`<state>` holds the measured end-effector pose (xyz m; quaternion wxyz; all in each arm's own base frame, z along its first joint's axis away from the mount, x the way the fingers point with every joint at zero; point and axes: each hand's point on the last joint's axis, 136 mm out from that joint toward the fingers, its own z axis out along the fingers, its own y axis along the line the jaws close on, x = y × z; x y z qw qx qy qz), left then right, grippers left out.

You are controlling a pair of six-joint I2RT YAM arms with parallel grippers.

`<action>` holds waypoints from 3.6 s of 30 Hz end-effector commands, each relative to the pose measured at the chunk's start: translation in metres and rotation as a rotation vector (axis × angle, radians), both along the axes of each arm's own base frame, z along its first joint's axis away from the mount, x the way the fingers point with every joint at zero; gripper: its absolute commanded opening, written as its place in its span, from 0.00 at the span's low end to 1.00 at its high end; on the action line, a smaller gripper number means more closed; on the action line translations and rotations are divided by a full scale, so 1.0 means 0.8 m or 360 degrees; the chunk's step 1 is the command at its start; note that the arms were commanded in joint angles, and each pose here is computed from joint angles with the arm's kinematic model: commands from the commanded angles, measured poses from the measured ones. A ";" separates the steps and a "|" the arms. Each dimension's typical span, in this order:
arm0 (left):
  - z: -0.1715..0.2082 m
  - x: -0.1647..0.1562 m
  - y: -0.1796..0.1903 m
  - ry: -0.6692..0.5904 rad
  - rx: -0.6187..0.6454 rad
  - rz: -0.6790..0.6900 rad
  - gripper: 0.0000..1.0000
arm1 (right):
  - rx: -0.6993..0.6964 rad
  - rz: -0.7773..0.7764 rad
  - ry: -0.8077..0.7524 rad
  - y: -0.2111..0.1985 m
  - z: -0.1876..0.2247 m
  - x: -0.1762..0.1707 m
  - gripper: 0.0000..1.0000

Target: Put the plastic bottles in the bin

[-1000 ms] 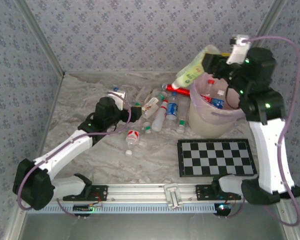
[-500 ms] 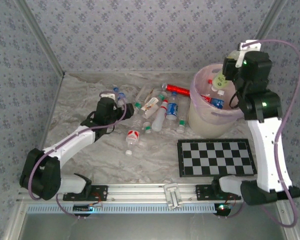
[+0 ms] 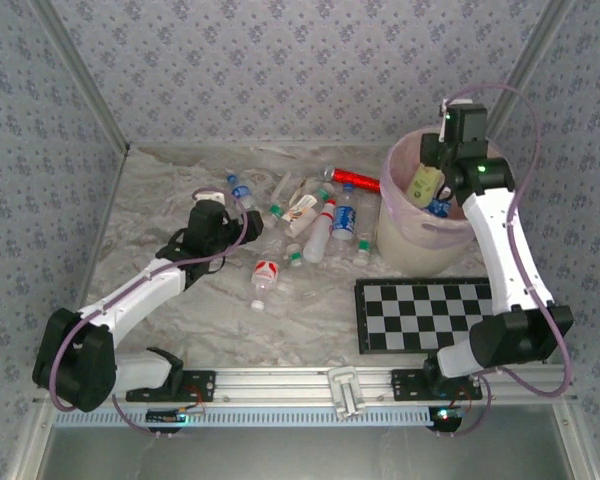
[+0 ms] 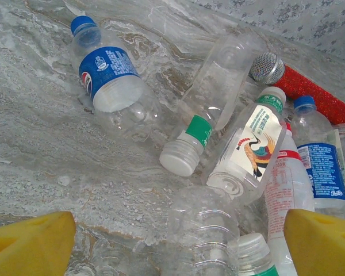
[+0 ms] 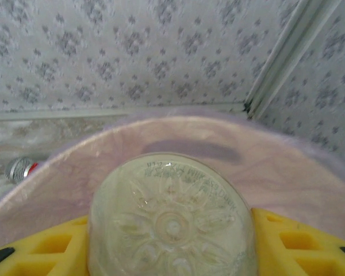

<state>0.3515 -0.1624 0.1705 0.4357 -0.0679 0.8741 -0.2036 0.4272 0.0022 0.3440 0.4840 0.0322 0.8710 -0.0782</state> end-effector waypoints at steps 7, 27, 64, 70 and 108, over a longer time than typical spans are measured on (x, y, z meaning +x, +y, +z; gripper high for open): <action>-0.003 0.000 0.006 0.0001 0.0008 0.0011 0.93 | 0.0172 -0.0044 0.0329 0.004 -0.123 0.007 0.12; -0.012 0.016 0.006 0.0085 -0.0032 0.0026 0.98 | 0.0261 -0.0108 0.0353 -0.017 -0.104 -0.017 0.76; -0.134 0.129 -0.017 0.0525 -0.0250 0.0225 0.98 | 0.0684 0.0520 -0.0119 0.069 -0.019 -0.228 1.00; -0.138 0.124 -0.020 0.0523 -0.0230 0.0228 0.88 | 0.0660 0.0540 -0.0155 0.069 -0.026 -0.233 1.00; -0.118 0.162 0.015 0.0403 -0.0159 0.0395 0.57 | 0.0646 0.0540 -0.0140 0.070 -0.010 -0.244 1.00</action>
